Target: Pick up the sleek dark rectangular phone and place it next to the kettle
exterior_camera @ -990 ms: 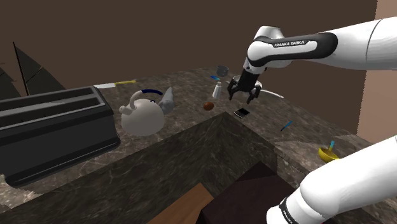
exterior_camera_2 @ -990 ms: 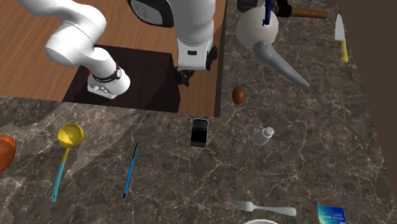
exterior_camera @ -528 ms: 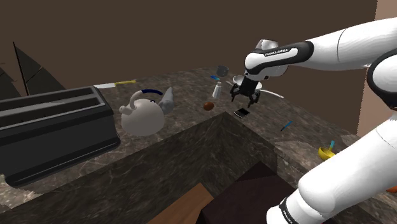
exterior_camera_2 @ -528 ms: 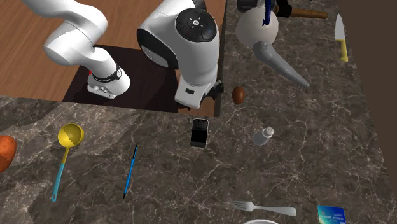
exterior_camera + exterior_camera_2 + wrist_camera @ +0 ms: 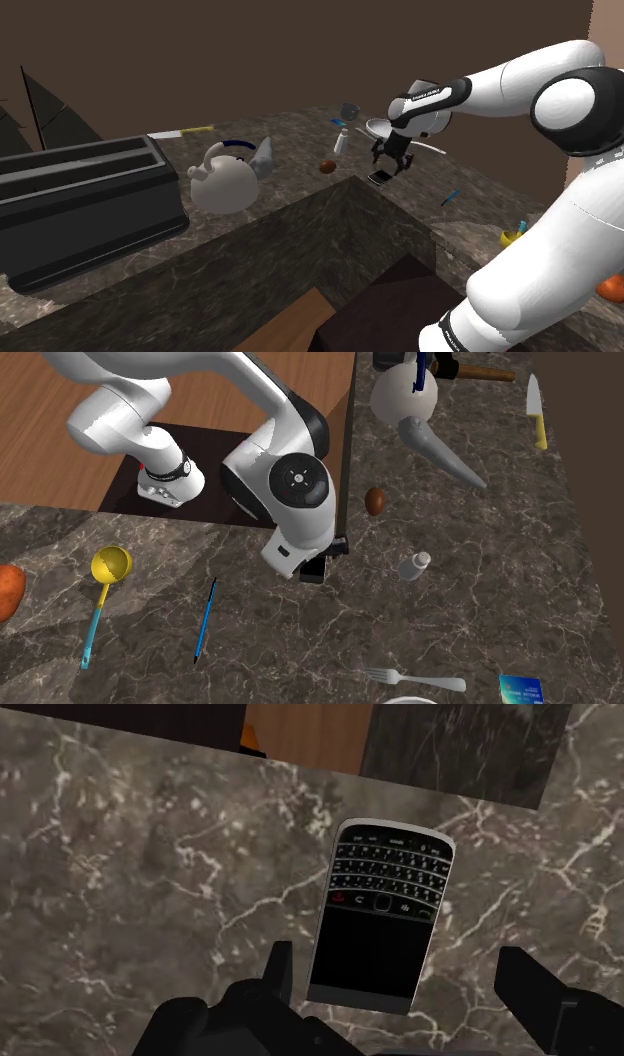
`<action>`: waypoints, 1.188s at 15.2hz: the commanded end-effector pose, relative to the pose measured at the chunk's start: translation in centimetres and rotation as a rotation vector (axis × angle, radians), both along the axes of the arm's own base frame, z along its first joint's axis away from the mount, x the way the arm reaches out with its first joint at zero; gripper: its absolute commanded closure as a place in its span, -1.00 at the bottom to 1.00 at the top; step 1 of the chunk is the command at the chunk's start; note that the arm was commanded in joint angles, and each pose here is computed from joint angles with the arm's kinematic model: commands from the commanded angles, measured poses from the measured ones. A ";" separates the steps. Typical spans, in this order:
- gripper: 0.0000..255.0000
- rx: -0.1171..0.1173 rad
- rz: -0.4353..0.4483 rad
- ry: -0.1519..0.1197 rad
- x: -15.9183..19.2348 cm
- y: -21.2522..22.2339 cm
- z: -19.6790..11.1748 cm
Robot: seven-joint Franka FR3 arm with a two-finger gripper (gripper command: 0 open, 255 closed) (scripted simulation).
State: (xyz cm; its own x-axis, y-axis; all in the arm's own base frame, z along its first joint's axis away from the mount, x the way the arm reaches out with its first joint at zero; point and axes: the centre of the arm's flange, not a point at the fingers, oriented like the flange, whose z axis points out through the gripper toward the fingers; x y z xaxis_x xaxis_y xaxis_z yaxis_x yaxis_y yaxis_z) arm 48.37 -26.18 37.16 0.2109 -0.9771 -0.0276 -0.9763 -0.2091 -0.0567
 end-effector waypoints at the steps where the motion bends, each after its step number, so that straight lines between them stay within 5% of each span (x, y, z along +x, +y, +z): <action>1: -1.00 0.000 -0.023 -0.001 -0.2 -0.6 -1.2; 7: -1.00 0.000 -0.023 -0.001 0.0 -0.5 -4.1; 15: -1.00 0.000 -0.023 -0.001 0.0 -0.5 -4.1; 16: 1.00 0.000 -0.023 -0.001 0.0 -0.5 -4.1; 18: 1.00 0.000 -0.023 -0.001 0.0 -0.5 -4.1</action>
State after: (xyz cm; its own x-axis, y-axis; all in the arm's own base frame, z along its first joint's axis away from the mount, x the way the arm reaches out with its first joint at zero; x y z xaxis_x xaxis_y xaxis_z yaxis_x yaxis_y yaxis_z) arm 48.35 -26.69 33.16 0.1883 -0.9818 -0.0263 -0.9807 -0.1866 -0.0584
